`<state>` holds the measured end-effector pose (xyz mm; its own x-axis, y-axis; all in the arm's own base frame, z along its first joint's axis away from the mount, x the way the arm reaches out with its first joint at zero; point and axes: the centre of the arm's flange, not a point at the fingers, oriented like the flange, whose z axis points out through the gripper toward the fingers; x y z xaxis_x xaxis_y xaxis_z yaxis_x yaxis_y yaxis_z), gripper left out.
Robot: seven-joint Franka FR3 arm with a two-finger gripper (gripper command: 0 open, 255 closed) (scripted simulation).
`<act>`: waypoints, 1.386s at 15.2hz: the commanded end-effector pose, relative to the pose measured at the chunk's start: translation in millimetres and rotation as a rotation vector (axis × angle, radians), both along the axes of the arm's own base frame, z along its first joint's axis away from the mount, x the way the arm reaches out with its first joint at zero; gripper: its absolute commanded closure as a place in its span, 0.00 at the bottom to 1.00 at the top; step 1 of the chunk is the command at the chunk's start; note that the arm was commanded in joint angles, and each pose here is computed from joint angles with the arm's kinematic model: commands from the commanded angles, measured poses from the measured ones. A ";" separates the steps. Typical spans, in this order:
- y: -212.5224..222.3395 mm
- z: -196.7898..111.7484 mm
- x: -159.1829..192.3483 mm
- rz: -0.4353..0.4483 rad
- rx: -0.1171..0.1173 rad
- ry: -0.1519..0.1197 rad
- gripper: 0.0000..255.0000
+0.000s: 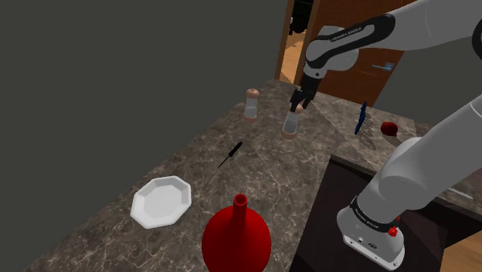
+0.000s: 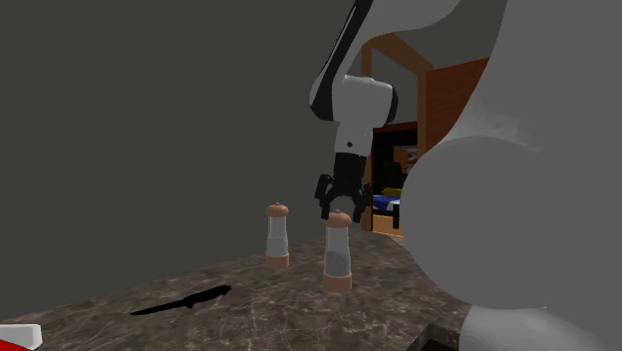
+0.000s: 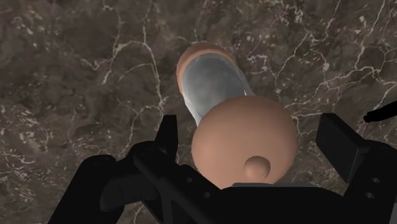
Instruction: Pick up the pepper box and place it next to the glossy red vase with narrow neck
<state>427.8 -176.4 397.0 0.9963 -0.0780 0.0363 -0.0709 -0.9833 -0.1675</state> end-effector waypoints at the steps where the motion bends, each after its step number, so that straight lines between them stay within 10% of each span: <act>1: 0.1 -2.7 -0.5 0.000 0.000 0.000 0.00; 6: 0.1 -2.7 -0.4 0.000 0.000 0.000 0.00; 7: 0.1 -2.7 -0.4 0.000 0.000 0.000 1.00; 21: 0.1 23.7 -0.4 0.000 0.000 0.000 1.00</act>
<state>427.2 -176.7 415.7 0.9963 -0.0780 0.0369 -0.0708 -0.9834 -0.1673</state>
